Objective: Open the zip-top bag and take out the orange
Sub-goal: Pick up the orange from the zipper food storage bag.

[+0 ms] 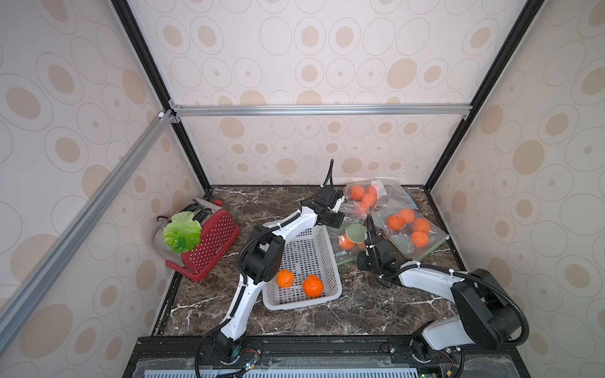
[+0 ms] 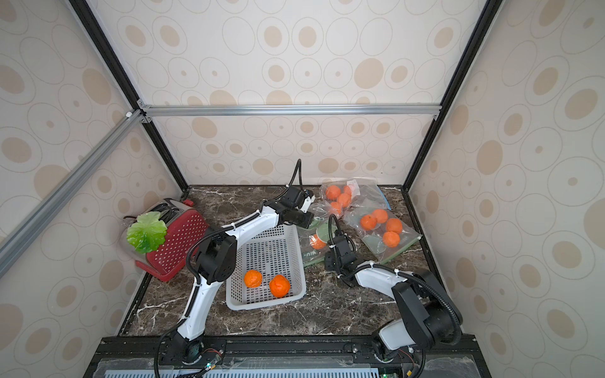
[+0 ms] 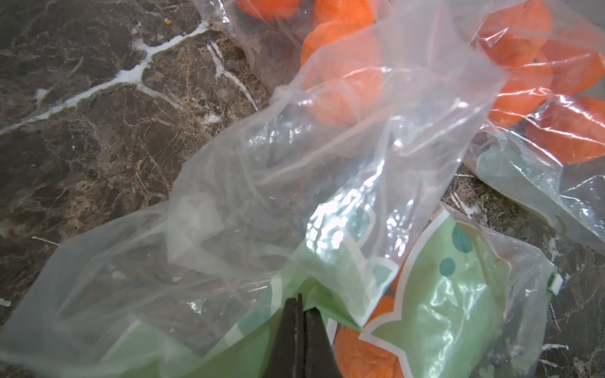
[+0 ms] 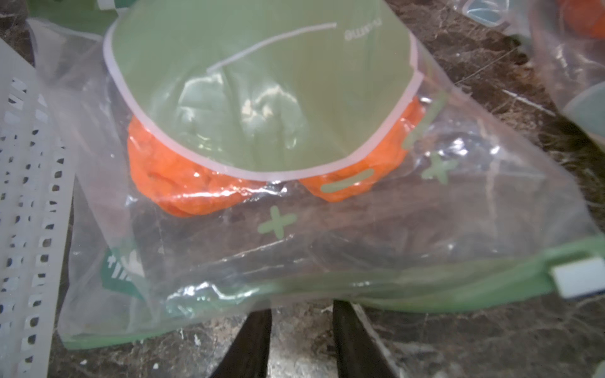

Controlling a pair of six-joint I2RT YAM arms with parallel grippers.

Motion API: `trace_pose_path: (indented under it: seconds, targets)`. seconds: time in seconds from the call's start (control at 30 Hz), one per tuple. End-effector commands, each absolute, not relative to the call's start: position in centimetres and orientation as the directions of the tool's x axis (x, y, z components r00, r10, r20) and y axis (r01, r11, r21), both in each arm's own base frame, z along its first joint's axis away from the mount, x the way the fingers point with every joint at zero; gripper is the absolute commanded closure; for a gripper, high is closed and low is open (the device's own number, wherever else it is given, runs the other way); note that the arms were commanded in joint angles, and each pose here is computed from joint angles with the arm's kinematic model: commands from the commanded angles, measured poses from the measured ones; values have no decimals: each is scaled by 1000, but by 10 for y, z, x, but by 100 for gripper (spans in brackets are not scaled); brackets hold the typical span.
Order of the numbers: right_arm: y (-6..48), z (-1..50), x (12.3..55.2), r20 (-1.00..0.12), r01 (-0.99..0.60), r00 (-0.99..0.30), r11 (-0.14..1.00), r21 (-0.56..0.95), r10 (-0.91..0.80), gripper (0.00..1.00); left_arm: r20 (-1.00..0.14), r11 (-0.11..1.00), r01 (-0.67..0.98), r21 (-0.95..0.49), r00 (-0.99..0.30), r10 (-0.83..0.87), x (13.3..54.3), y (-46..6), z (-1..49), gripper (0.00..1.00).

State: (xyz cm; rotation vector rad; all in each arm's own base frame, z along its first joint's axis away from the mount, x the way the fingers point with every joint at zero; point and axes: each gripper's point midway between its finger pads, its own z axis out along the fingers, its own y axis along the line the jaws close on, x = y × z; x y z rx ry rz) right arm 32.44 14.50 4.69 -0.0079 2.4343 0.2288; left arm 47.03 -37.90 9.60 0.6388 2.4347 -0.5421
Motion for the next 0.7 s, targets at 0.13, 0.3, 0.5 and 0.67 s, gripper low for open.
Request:
trace_pose_path:
  seconds: [0.13, 0.3, 0.5, 0.67]
  targets:
    - [157, 57, 333, -680, -123, -732, 971, 207, 53, 69, -554, 805, 550, -221, -751, 360, 465, -373, 75, 100]
    - [165, 38, 321, -634, -144, -771, 955, 260, 57, 74, -558, 803, 552, -226, -749, 358, 465, -374, 76, 100]
    - [172, 23, 318, -606, -173, -795, 946, 273, 30, 78, -557, 802, 554, -224, -748, 361, 464, -373, 77, 100]
    - [176, 35, 329, -659, -201, -751, 941, 271, 29, 77, -555, 801, 555, -225, -749, 362, 464, -373, 76, 100]
